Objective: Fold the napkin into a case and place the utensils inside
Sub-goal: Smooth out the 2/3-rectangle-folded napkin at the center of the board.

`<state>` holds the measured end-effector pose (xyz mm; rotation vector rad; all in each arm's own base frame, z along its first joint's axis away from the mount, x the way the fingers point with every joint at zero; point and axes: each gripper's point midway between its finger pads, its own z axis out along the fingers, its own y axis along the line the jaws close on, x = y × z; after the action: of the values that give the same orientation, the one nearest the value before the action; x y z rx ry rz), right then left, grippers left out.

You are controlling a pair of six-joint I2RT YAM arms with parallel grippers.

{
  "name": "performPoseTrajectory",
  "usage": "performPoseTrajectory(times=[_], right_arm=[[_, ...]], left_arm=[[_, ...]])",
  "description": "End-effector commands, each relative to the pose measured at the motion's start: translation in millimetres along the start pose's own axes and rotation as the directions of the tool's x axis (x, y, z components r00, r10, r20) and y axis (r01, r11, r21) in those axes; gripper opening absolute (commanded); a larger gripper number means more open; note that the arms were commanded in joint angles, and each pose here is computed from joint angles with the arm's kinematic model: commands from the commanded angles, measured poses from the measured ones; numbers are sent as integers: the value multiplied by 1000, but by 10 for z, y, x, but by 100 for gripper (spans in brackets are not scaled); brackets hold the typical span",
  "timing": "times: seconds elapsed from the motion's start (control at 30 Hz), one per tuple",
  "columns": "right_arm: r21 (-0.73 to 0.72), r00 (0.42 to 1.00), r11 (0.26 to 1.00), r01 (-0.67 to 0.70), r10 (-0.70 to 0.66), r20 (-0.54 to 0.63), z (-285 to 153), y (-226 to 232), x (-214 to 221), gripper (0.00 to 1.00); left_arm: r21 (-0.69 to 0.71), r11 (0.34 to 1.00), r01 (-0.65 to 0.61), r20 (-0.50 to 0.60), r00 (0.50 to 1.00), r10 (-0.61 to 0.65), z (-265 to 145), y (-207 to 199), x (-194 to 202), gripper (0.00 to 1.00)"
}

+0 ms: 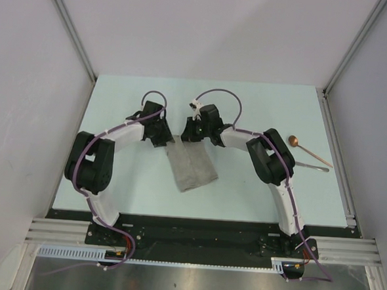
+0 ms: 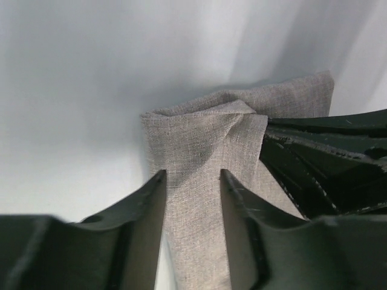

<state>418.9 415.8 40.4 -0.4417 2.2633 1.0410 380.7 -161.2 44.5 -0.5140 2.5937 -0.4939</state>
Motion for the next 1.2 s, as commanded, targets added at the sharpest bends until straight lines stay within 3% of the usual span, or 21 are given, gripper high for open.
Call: performPoseTrajectory(times=[0.0,0.13,0.43,0.83,1.03,1.17], right_arm=[[-53,999,999,3,-2,32,-103,121,-259,18],[-62,999,997,-34,34,0,-186,127,-266,25],[-62,994,993,-102,99,-41,-537,88,-314,32],[-176,993,979,-107,98,-59,-443,351,-190,31],[-192,992,974,-117,107,-59,-362,339,-159,35],[-189,991,974,-125,114,-67,-295,291,-125,37]], left_arm=[[-123,977,-173,153,970,191,-336,-140,-429,48],[-215,939,-269,95,951,294,-258,-180,-379,46],[-246,898,-364,35,923,384,-96,-281,-309,43],[-275,882,-383,7,917,400,19,-258,-270,35],[-243,890,-386,-3,918,397,54,-307,-220,43],[-247,889,-386,-17,919,394,118,-299,-205,41]])
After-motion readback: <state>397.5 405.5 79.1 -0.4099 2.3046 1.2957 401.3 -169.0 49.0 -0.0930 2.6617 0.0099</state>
